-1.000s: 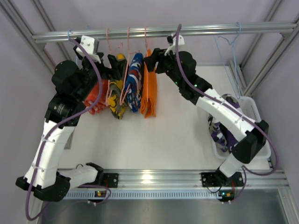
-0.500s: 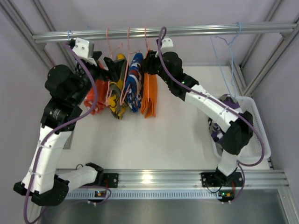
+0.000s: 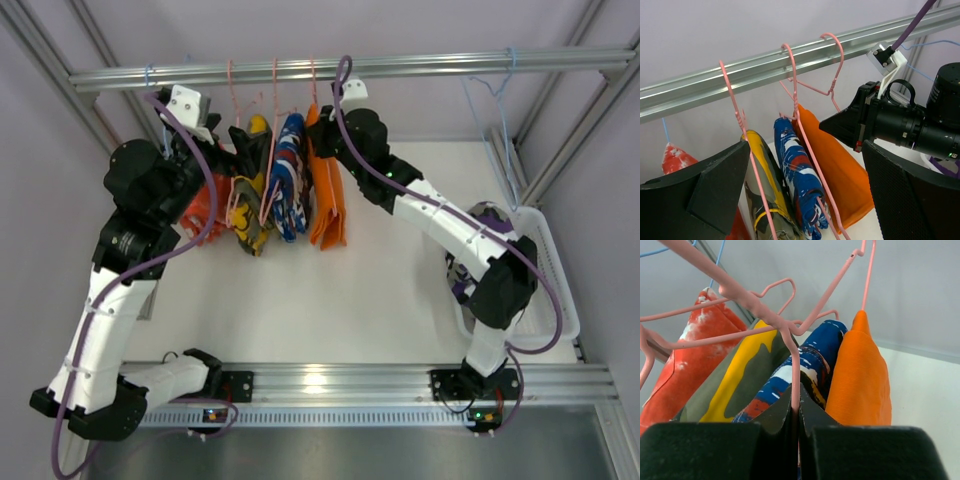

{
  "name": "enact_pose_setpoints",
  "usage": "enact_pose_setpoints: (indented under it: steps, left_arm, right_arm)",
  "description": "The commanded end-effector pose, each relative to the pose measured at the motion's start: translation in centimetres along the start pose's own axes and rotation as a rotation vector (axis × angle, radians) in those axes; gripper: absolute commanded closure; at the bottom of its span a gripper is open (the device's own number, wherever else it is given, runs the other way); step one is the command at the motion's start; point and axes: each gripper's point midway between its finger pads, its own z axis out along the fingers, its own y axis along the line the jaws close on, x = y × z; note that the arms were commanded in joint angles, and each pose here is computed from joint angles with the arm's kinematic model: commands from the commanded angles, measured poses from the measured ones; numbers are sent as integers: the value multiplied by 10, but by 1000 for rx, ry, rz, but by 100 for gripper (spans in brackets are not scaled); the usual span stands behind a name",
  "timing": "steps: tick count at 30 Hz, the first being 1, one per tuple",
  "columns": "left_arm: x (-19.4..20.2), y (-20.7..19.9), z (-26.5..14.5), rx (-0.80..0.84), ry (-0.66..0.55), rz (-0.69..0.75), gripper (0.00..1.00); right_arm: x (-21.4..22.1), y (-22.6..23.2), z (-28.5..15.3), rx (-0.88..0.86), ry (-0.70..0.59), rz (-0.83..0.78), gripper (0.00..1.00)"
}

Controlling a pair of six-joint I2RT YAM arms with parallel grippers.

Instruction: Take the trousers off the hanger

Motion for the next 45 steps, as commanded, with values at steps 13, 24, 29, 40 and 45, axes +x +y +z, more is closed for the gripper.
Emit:
enact_pose_setpoints:
  steps: [13, 24, 29, 40, 45]
  left_arm:
    - [-17, -6, 4, 40, -77, 15, 1]
    - [-10, -14, 16, 101, -65, 57, 1]
    - [-3, -38, 24, 231, -69, 41, 1]
    - [14, -95, 42, 540, -213, 509, 3]
    - [33, -118, 53, 558, -327, 894, 4]
  right_arm:
    - [-162, 9, -86, -25, -357, 1, 100]
    - [-188, 1, -120, -23, -423, -32, 100]
    - [-183, -2, -146, -41, -423, -78, 100]
    - [-168, -7, -198, -89, -399, -122, 100]
    - [-160, -7, -213, -111, -381, -132, 100]
